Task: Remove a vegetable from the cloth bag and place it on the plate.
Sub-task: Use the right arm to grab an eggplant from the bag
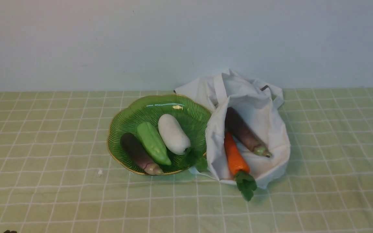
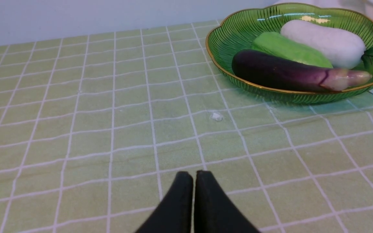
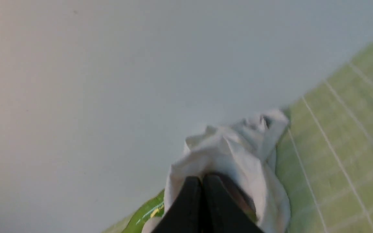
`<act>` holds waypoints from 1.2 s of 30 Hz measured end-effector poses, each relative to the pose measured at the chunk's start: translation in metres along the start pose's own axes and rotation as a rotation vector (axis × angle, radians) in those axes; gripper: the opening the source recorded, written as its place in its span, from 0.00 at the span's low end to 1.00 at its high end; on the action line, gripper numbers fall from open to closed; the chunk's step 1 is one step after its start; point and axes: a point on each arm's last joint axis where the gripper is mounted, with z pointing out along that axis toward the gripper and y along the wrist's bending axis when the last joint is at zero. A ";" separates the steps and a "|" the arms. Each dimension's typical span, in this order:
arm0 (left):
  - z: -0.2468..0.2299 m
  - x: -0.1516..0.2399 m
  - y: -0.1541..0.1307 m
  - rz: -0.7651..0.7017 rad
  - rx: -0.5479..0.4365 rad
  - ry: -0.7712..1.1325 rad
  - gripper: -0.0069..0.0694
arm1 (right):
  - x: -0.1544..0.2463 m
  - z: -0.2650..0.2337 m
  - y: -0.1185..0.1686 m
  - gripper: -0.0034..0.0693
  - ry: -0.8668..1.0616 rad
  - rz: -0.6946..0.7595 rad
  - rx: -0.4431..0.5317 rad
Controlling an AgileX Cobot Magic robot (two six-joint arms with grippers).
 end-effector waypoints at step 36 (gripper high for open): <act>0.000 0.000 0.000 0.000 0.000 0.000 0.08 | 0.090 0.288 0.055 0.10 1.275 -0.582 -0.075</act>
